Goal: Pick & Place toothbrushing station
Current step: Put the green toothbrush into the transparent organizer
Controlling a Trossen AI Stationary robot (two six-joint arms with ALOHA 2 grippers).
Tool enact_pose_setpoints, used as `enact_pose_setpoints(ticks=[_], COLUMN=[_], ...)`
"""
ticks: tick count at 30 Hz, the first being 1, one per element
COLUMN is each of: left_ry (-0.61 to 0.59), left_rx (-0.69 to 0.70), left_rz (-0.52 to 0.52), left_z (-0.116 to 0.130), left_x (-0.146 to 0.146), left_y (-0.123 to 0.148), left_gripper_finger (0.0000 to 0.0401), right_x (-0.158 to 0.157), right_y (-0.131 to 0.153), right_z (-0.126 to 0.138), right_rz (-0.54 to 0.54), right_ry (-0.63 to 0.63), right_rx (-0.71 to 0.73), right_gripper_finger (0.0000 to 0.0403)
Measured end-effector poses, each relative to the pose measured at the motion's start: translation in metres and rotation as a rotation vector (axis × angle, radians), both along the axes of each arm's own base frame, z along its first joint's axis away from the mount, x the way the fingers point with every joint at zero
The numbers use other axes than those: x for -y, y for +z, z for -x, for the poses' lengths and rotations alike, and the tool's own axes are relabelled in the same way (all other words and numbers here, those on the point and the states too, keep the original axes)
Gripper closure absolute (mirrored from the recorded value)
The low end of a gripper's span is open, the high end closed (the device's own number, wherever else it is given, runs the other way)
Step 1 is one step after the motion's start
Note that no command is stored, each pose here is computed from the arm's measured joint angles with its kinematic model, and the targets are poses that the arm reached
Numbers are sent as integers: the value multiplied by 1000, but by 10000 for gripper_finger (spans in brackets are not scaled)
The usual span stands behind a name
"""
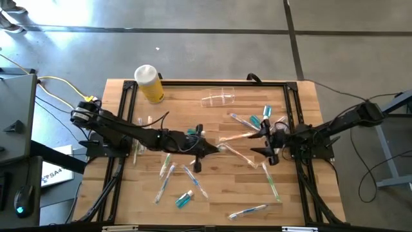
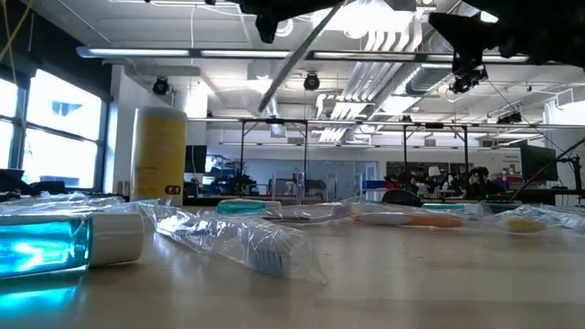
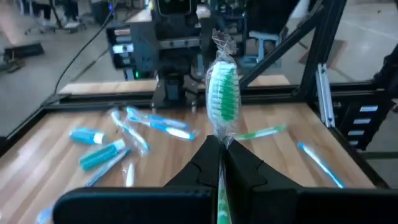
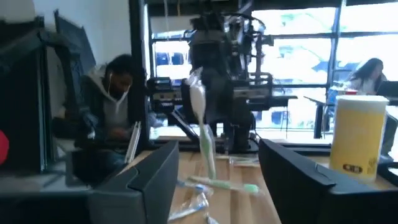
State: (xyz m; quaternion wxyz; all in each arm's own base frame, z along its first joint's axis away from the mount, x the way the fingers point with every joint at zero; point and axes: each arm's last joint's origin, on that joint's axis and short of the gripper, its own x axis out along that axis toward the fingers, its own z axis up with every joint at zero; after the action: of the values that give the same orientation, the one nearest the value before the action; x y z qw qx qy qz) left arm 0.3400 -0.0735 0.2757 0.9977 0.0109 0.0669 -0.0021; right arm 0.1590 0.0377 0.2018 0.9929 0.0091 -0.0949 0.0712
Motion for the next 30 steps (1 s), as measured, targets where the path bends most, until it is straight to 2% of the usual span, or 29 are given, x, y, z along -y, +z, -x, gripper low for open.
enact_pose_setpoints(ticks=[2,7,11,17,24,30], left_ry=[-2,-91,-97,-85,-58,-54], left_rx=[-11,12,1,1,-5,-5], left_rz=[-4,44,47,38,31,28], left_z=[-3,-12,-12,-13,-13,-13], left_x=[-3,-5,-3,-4,-5,-5], left_y=[-5,-12,-14,-14,-15,-15], left_gripper_finger=[401,401,401,401,401,401], right_x=[-4,-13,-20,-27,-33,-33], right_y=[5,12,18,22,16,17], right_z=[-12,-45,-68,-92,-107,-108], right_rz=[49,125,135,126,147,154], right_ry=[-2,-49,3,16,59,56], right_rx=[-9,-45,-45,-64,-92,-87], right_gripper_finger=[185,184,184,184,185,213])
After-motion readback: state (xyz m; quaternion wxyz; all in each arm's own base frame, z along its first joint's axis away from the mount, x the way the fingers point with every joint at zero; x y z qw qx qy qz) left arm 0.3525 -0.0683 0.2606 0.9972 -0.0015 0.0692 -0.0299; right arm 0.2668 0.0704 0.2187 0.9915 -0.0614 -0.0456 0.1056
